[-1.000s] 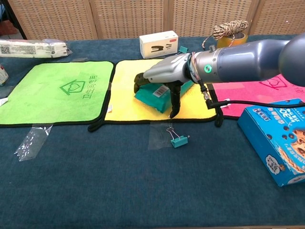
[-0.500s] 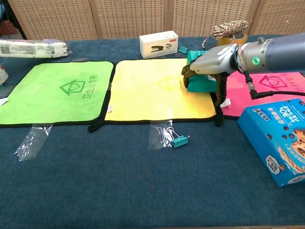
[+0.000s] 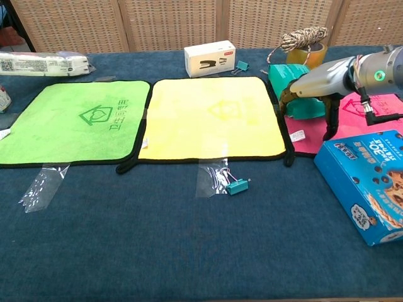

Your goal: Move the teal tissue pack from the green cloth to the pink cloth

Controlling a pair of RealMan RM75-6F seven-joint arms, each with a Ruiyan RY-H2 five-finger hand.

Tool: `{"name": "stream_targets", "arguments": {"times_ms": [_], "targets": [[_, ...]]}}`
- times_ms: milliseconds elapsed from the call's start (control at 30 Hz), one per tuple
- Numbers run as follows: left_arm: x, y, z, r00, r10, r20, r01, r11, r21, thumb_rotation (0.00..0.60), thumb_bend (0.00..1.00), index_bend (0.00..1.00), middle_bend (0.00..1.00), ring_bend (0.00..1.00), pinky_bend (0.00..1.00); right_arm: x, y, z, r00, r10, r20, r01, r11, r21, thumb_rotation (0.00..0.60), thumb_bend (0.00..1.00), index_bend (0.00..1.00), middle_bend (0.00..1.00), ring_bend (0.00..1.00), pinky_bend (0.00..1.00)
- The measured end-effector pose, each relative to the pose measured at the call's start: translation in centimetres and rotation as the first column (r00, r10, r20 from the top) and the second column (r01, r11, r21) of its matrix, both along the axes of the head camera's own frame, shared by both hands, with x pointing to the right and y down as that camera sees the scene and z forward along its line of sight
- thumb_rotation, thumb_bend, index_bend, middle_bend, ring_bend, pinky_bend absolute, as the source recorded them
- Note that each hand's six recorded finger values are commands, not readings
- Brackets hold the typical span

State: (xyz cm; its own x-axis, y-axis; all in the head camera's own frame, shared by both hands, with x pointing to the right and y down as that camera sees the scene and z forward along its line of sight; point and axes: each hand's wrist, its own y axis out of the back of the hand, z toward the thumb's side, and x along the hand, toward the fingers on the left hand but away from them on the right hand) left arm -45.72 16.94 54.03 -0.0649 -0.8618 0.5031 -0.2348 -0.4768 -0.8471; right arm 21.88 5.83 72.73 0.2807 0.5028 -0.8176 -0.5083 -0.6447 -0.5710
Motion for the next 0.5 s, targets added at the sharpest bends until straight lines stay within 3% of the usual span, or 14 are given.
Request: {"name": "stream_targets", "arguments": {"times_ms": [500], "targets": [[0.5, 0.2, 0.2, 1.0, 0.017, 0.003, -0.017, 1.0, -0.008, 0.6, 0.0, 0.0, 0.0, 0.0, 0.0, 5.6, 0.7, -1.7, 0.992, 0.093, -0.09, -0.094, 0.996, -0.009, 0.6, 0.0, 0.18, 0.09, 0.0, 0.1]]}}
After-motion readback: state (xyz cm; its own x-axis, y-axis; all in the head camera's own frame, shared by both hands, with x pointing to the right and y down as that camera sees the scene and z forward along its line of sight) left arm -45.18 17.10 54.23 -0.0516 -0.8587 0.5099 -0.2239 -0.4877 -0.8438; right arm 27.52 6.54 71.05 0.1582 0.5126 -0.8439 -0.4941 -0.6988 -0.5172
